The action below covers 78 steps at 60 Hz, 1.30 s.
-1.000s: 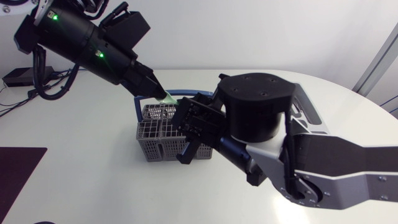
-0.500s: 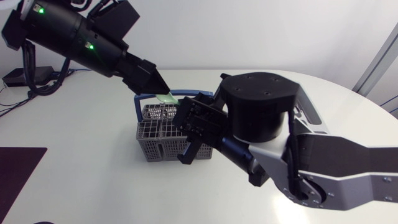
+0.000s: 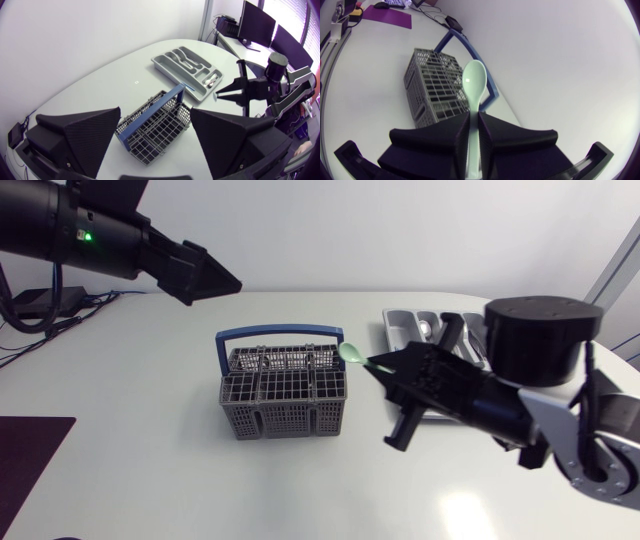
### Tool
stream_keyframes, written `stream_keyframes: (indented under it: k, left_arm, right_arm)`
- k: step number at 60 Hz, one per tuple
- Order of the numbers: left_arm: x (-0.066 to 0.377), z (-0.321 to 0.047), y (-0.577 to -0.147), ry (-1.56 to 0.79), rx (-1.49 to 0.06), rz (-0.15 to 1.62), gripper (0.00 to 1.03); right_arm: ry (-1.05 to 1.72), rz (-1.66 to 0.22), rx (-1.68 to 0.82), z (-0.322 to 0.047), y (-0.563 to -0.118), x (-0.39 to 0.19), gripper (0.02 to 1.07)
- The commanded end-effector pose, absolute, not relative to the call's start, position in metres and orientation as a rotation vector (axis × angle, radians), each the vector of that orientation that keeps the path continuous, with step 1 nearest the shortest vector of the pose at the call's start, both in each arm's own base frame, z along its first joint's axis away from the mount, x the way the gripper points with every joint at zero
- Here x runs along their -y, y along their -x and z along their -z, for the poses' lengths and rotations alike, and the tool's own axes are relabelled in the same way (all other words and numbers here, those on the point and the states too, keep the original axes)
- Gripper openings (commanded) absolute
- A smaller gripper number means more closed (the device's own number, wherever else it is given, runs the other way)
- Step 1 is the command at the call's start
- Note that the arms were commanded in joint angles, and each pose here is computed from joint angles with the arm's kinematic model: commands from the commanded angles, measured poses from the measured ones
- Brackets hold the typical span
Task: Unload the cutlery basket into the drawer organizer.
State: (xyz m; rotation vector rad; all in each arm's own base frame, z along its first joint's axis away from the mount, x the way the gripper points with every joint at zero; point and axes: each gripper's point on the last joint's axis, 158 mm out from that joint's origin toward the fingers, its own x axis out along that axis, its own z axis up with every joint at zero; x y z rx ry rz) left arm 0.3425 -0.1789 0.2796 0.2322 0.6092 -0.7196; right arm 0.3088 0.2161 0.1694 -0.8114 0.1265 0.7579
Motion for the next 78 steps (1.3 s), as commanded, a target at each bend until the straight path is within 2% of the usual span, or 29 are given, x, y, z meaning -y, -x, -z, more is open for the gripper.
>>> stream_keyframes:
  k: [1, 27, 59, 78]
  left_arm:
    - [0.171, -0.27, -0.341, -0.241, -0.605, 0.702, 0.98]
    - [0.138, -0.241, -0.351, -0.351, -0.518, 0.53, 0.98]
    - [0.084, -0.227, -0.354, -0.371, -0.438, 0.376, 0.98]
    - [0.071, -0.218, -0.352, -0.364, -0.411, 0.338, 0.98]
  right_arm:
    - [0.831, -0.753, -0.16, -0.163, -0.309, -0.187, 0.15]
    - [0.922, -0.806, -0.349, -0.115, -0.329, -0.073, 0.15]
    - [0.998, -0.852, -0.521, -0.057, -0.36, 0.005, 0.15]
    - [1.032, -0.886, -0.652, -0.01, -0.37, 0.04, 0.15]
